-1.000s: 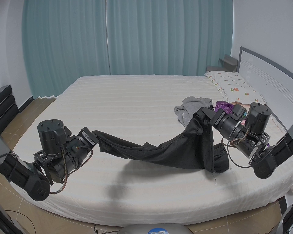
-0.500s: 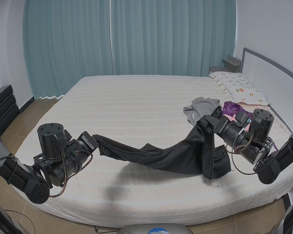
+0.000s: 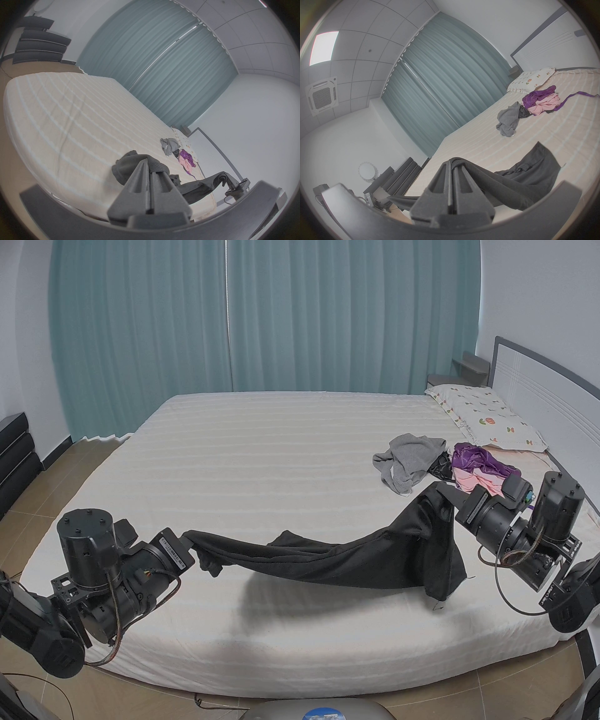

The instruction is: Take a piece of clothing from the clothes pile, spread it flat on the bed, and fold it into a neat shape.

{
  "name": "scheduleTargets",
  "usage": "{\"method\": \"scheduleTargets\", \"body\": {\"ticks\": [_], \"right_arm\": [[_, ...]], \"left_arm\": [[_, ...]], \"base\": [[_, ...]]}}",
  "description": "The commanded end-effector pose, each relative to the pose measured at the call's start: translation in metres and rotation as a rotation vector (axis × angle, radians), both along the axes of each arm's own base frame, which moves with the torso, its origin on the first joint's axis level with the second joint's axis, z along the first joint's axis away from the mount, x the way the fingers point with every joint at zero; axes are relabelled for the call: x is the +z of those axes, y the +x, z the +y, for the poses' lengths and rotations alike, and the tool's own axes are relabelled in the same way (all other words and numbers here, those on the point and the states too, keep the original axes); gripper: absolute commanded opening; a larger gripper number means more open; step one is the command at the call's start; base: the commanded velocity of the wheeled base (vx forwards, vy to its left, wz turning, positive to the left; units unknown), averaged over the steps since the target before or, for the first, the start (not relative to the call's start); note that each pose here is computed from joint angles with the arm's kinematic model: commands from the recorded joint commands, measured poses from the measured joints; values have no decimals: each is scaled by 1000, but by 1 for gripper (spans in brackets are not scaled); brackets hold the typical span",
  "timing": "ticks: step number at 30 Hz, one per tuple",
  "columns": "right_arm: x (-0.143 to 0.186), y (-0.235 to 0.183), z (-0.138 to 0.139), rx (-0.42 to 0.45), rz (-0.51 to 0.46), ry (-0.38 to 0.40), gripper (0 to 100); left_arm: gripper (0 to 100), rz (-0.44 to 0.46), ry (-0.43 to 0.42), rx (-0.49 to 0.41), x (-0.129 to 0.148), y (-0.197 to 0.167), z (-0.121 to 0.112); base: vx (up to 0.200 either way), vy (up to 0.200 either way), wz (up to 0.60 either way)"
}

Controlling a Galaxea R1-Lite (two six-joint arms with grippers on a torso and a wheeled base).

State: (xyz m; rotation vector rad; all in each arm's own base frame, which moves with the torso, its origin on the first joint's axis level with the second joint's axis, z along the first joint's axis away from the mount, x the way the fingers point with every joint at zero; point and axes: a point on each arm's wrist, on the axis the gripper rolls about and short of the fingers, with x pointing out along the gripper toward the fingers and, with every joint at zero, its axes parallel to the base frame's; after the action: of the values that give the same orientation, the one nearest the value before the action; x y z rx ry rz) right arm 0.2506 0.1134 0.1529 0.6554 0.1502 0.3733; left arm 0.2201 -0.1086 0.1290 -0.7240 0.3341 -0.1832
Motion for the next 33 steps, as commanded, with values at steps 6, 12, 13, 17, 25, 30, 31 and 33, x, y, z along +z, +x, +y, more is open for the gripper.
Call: {"method": "scheduleTargets", "body": {"ticks": [6, 12, 13, 17, 25, 30, 31, 33], "right_arm": [[56, -39, -15, 3, -158, 49, 0], [94, -55, -25, -10, -244, 74, 0], [97, -53, -25, -17, -254, 58, 0], [104, -38, -28, -58, -284, 17, 0], [107, 10, -13, -77, -285, 15, 0], [96, 39, -3, -78, -255, -1, 0], [94, 45, 0, -78, -252, -4, 0], [90, 55, 3, -79, -245, -9, 0]], "left_arm": [[0, -145, 3, -2, 41, -35, 15], [0, -206, 8, 11, 71, -49, 24], [0, -208, 7, 17, 75, -50, 26], [0, -198, 9, 20, 86, -46, 26], [0, -170, 21, 55, 89, 1, 13], [0, -137, 36, 59, 81, 34, -1], [0, -130, 39, 61, 79, 41, -4], [0, -119, 45, 63, 75, 53, -8]], "base": [[0, 0, 0], [0, 0, 0], [0, 0, 0], [0, 0, 0], [0, 0, 0], [160, 0, 0], [200, 0, 0], [200, 0, 0]]}}
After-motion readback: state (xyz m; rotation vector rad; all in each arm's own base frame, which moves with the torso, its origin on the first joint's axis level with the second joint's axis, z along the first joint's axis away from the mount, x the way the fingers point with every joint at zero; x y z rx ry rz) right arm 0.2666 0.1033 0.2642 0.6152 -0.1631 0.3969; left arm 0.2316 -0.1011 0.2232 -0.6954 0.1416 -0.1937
